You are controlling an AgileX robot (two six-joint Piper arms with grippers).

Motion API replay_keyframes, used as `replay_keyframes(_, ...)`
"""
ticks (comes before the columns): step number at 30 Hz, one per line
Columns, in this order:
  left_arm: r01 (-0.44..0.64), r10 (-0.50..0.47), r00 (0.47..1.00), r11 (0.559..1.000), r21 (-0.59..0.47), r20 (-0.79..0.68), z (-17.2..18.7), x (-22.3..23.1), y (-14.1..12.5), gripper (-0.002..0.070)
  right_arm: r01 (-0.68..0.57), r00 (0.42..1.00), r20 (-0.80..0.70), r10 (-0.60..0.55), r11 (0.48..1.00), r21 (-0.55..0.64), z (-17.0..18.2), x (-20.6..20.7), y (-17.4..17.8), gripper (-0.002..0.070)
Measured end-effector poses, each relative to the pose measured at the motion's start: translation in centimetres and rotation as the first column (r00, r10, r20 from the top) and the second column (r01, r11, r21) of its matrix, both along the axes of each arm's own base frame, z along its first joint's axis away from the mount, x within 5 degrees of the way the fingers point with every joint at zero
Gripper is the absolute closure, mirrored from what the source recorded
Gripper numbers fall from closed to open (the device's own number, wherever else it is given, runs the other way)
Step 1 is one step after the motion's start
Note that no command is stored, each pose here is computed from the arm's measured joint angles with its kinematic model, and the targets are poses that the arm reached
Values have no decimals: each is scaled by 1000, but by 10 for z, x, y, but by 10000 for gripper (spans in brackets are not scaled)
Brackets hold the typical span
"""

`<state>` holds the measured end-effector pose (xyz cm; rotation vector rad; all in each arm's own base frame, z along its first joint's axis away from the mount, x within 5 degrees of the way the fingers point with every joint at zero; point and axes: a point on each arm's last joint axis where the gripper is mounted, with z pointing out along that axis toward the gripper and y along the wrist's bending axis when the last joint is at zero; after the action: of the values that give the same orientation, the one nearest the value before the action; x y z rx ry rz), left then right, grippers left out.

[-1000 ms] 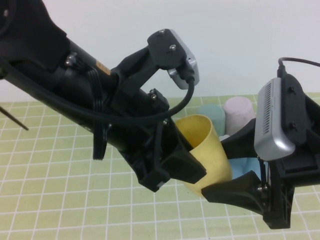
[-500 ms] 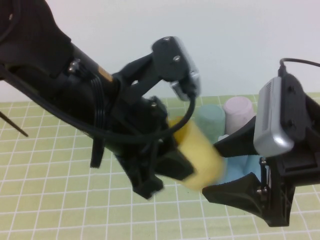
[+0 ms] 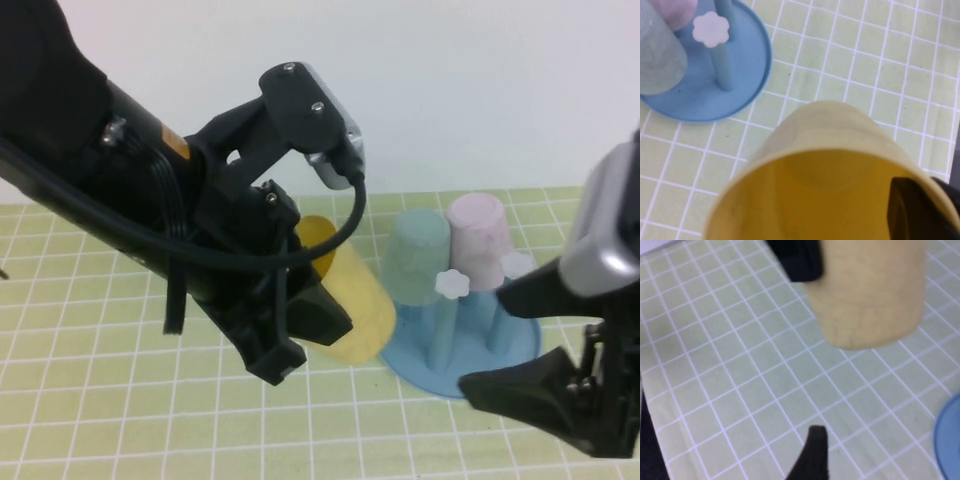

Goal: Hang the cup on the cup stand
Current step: Adjust the cup with two arms

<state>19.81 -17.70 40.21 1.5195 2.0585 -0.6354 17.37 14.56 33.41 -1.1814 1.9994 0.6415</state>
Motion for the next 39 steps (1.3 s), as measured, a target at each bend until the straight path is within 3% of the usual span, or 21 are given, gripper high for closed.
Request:
replay_keyframes(5, 2, -3, 999, 1000, -18, -33, -4, -4, 0, 669, 94, 995, -40, -94, 995, -23, 6, -9, -11, -16)
replay_keyframes(11, -17, 16, 998, 1000, -21, -67, -25, -6, 0, 671, 206, 974, -106, -202, 978, 29, 9, -24, -22, -16)
replay_keyframes(16, -41, 39, 998, 998, -42, -54, -44, -6, 1, 671, 400, 904, -223, -364, 905, 146, 5, -32, -30, -16)
replay_keyframes(19, -81, 79, 997, 990, -116, -23, -46, -5, -1, 671, 582, 798, -359, -484, 773, 252, -2, -31, -36, -16)
replay_keyframes(22, -115, 119, 993, 973, -200, 8, -45, -5, -2, 671, 767, 630, -568, -530, 538, 349, -10, -26, -41, -17)
replay_keyframes(26, -128, 140, 990, 946, -299, 17, -47, -6, -5, 671, 923, 382, -836, -393, 205, 325, -26, -21, -46, -16)
replay_keyframes(29, -136, 151, 988, 924, -356, 15, -53, -6, -7, 671, 964, 265, -928, -263, 46, 262, -30, -18, -49, -17)
replay_keyframes(34, -116, 168, 984, 862, -493, 62, -53, -9, -20, 671, 982, 149, -987, -67, -109, 156, -28, -15, -52, -17)
replay_keyframes(39, -106, 268, 944, 801, -589, 193, -40, -24, -47, 664, 979, 111, -994, 8, -171, 108, -27, -14, -54, -17)
